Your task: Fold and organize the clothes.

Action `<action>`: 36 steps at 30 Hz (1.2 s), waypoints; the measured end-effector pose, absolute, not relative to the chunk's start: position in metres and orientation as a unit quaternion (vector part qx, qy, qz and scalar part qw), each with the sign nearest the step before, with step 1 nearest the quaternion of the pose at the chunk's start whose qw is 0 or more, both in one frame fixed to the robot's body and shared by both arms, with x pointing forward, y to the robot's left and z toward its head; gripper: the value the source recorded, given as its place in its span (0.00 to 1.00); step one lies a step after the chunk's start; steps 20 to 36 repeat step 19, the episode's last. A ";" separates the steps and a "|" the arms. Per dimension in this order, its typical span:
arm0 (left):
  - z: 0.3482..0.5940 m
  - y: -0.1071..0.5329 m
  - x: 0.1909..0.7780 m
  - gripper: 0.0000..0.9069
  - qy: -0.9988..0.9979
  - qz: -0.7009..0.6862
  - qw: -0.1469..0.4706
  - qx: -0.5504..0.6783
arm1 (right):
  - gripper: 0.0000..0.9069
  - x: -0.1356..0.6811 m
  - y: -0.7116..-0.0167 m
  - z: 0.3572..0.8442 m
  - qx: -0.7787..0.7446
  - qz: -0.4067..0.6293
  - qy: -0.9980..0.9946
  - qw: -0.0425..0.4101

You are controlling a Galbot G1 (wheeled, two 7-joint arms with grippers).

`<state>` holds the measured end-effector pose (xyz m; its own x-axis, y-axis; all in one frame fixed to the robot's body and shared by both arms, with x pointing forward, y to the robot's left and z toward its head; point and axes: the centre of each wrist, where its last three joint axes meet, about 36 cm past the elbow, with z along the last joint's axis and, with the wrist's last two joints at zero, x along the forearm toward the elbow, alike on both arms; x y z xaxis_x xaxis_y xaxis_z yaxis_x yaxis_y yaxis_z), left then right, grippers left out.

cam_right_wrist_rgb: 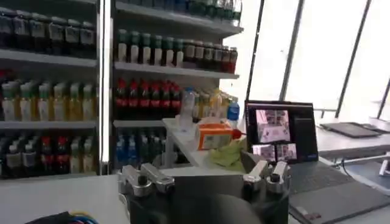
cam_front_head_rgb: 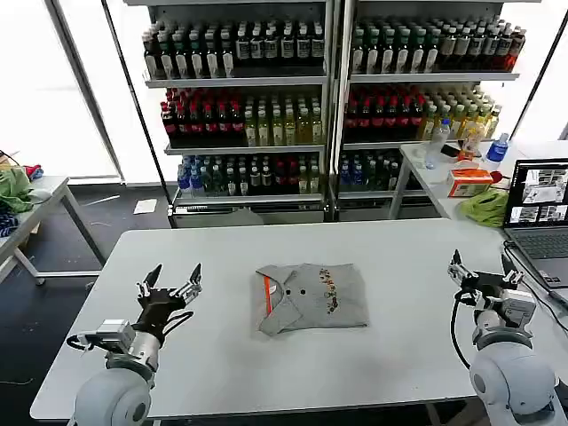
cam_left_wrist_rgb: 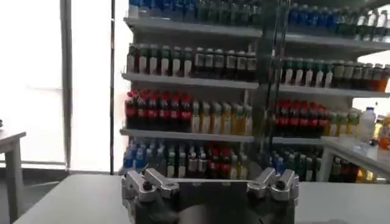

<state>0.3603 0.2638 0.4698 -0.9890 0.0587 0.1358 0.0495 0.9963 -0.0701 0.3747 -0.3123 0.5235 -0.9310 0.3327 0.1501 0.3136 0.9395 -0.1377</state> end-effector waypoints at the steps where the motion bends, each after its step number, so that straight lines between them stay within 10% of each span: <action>1: 0.470 0.264 0.360 1.00 -0.997 0.031 0.069 -0.027 | 1.00 0.374 -0.312 0.524 -0.165 0.056 -0.981 0.085; 36: 0.473 0.267 0.356 1.00 -0.997 0.011 0.060 -0.037 | 1.00 0.372 -0.311 0.528 -0.165 0.063 -0.981 0.079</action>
